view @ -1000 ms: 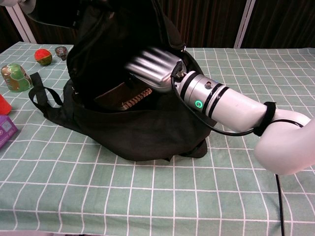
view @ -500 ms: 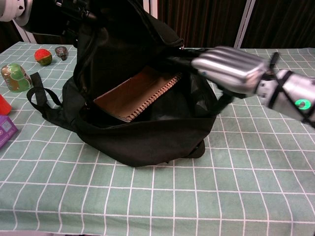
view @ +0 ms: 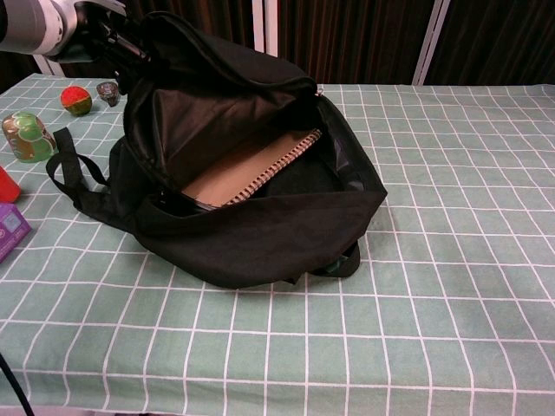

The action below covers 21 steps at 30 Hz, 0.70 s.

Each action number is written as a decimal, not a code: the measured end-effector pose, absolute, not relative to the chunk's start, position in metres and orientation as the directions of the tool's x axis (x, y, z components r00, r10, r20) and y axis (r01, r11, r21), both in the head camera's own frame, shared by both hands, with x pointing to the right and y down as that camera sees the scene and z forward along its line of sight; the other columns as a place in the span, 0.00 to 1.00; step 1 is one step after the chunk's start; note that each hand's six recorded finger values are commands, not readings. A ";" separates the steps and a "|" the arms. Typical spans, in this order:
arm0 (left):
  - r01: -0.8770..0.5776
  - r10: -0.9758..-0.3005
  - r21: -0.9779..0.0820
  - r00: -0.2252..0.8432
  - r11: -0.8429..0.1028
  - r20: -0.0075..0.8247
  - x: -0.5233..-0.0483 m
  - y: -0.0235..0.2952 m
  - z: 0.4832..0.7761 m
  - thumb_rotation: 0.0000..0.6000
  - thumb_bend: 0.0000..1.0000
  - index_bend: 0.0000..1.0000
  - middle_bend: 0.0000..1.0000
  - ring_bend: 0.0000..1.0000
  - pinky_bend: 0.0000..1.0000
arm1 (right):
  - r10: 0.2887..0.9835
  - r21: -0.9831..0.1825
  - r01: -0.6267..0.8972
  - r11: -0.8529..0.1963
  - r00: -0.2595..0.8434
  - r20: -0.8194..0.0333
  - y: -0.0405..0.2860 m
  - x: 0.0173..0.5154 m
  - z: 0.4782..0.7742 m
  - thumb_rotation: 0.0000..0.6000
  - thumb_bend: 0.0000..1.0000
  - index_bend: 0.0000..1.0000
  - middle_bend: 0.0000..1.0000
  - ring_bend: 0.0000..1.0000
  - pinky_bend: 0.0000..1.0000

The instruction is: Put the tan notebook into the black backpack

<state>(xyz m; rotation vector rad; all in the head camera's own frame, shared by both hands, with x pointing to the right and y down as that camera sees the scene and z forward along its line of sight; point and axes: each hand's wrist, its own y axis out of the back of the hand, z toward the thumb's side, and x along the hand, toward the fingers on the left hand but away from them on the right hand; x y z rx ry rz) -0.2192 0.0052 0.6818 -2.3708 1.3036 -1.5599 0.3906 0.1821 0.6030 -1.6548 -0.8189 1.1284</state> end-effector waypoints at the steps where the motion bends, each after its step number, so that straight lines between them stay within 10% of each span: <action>1: -0.606 -0.638 -0.443 0.142 -0.661 0.757 -0.221 0.006 0.684 1.00 0.19 0.26 0.34 0.30 0.47 | 0.899 -0.947 0.031 -0.320 0.326 -0.293 0.183 0.401 0.597 1.00 0.00 0.09 0.26 0.08 0.25; 7: -0.581 -0.587 -0.385 0.205 -0.717 0.784 -0.214 0.023 0.681 1.00 0.17 0.29 0.40 0.30 0.44 | 0.958 -0.971 0.094 -0.222 0.207 -0.199 0.181 0.441 0.572 1.00 0.00 0.09 0.25 0.08 0.25; 15: -0.517 -0.461 -0.185 0.476 -0.836 0.749 -0.188 0.081 0.640 1.00 0.11 0.15 0.22 0.20 0.36 | 0.982 -0.979 0.115 -0.166 0.112 -0.153 0.183 0.470 0.561 1.00 0.00 0.08 0.24 0.08 0.25; 21: -0.568 -0.490 -0.121 0.561 -0.814 0.667 -0.197 0.096 0.602 1.00 0.11 0.17 0.25 0.21 0.36 | 0.983 -0.977 0.122 -0.173 0.090 -0.163 0.184 0.476 0.563 1.00 0.00 0.07 0.25 0.08 0.25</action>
